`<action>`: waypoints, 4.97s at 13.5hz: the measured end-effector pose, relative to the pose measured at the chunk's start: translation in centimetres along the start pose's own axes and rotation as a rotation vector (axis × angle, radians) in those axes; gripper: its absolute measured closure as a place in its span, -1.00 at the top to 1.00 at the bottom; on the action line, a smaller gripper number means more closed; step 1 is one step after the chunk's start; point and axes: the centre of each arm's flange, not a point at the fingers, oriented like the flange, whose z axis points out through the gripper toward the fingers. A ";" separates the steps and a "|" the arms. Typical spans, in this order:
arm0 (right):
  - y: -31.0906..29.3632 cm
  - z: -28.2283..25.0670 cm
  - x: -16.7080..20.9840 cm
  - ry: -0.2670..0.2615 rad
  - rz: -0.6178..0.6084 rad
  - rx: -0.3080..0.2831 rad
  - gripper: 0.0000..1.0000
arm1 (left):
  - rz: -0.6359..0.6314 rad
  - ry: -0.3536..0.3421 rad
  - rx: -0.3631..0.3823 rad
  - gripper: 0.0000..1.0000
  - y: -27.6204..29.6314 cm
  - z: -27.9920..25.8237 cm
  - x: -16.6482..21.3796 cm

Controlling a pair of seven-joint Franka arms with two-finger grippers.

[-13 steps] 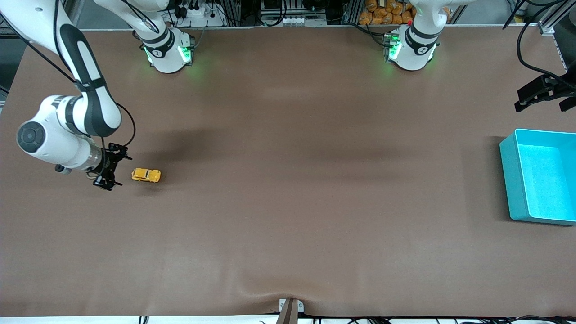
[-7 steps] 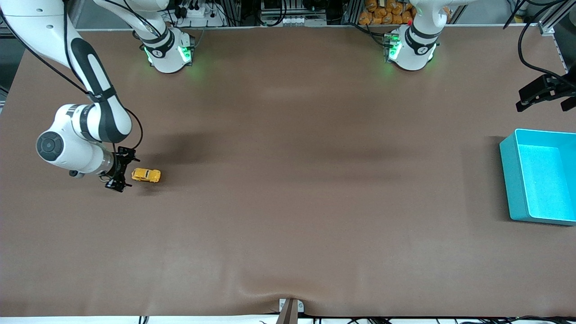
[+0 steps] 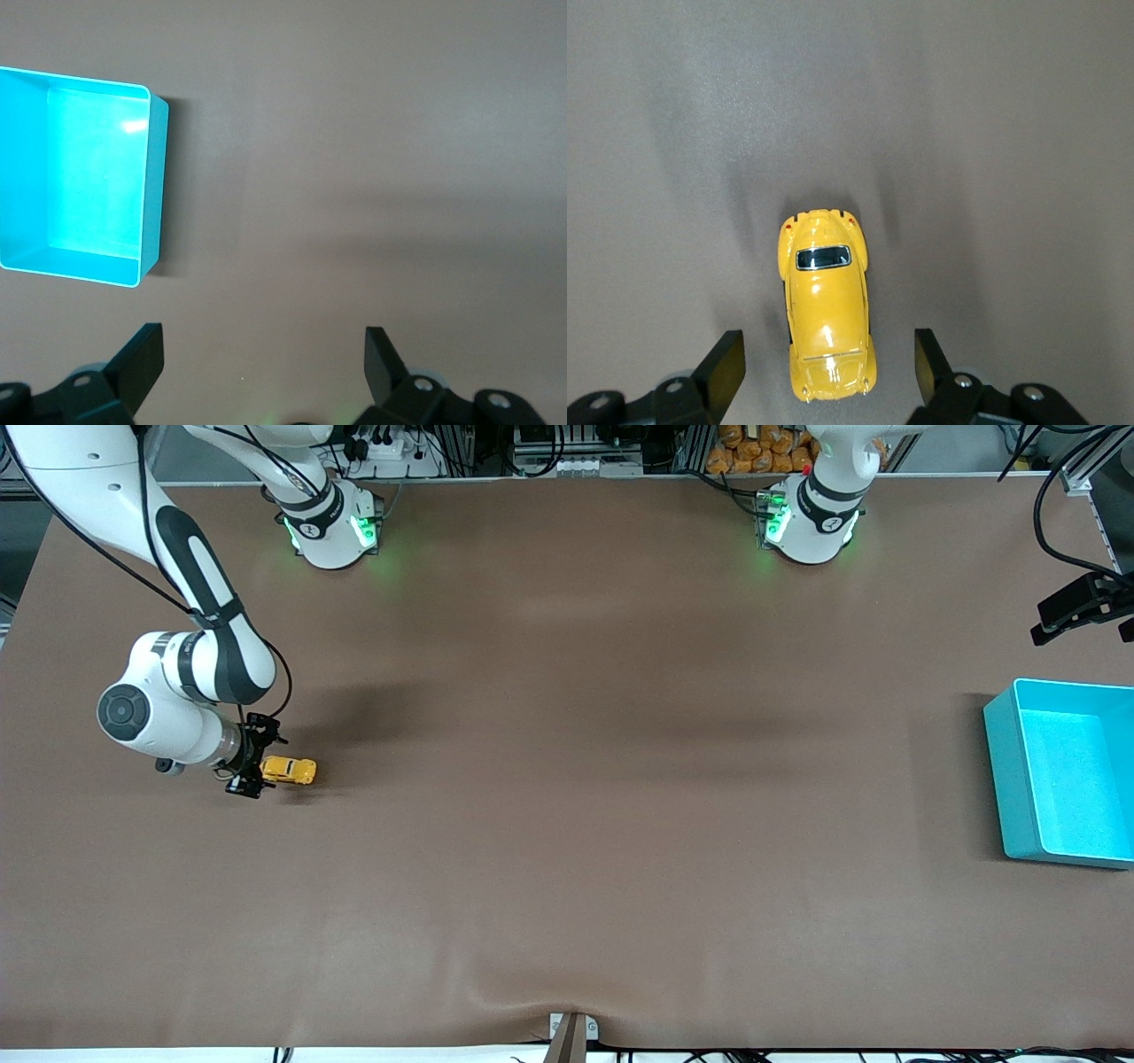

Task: Wind and store yellow beetle car

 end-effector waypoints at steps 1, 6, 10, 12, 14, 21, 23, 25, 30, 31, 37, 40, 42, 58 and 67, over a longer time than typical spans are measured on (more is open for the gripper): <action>0.3 0.4 0.0 -0.001 -0.007 0.008 0.69 | 0.000 0.000 0.000 1.00 0.0 0.0 0.0; 0.8 1.1 0.4 0.000 -0.034 0.010 0.52 | 0.000 0.000 0.000 1.00 0.0 0.0 0.0; 0.7 1.1 0.7 0.000 -0.039 0.014 0.15 | -0.005 -0.001 0.000 1.00 -0.3 0.1 0.0; 0.8 1.2 0.7 0.000 -0.047 0.013 0.13 | -0.010 -0.001 0.000 1.00 -0.5 0.1 0.0; 0.8 1.2 0.7 0.000 -0.061 0.013 0.10 | -0.013 -0.001 0.000 1.00 -0.7 0.0 0.0; 0.8 1.2 0.5 0.000 -0.071 0.016 -0.22 | 0.070 0.001 -0.060 1.00 4.1 -0.1 -0.1; 0.8 1.3 0.4 0.006 -0.081 0.016 -0.22 | 0.097 -0.002 -0.059 1.00 5.6 0.0 -0.1; 0.8 1.3 0.3 0.014 -0.093 0.018 -0.22 | 0.102 -0.010 -0.060 1.00 5.8 0.6 0.2; 0.8 1.3 0.5 0.036 -0.118 0.019 -0.22 | 0.156 -0.067 -0.068 1.00 8.8 4.4 1.9; 0.8 1.3 0.6 0.036 -0.116 0.019 -0.22 | 0.169 -0.080 -0.063 1.00 9.5 4.8 1.8; 0.8 1.4 1.9 0.036 -0.120 0.029 -0.22 | 0.210 -0.066 -0.010 1.00 11.3 3.3 0.4; 0.6 1.3 3.7 0.040 -0.122 0.034 -0.22 | 0.211 -0.051 -0.003 1.00 11.3 2.1 -0.5; 0.5 1.3 5.0 0.038 -0.129 0.037 -0.22 | 0.208 -0.052 0.000 1.00 11.2 1.5 -1.0; 0.2 1.3 13.2 0.102 -0.185 0.080 -0.22 | 0.238 -0.047 0.011 1.00 12.7 -0.6 -3.4; 0.1 1.3 14.3 0.105 -0.197 0.085 -0.22 | 0.233 -0.039 0.010 1.00 12.4 -1.0 -3.3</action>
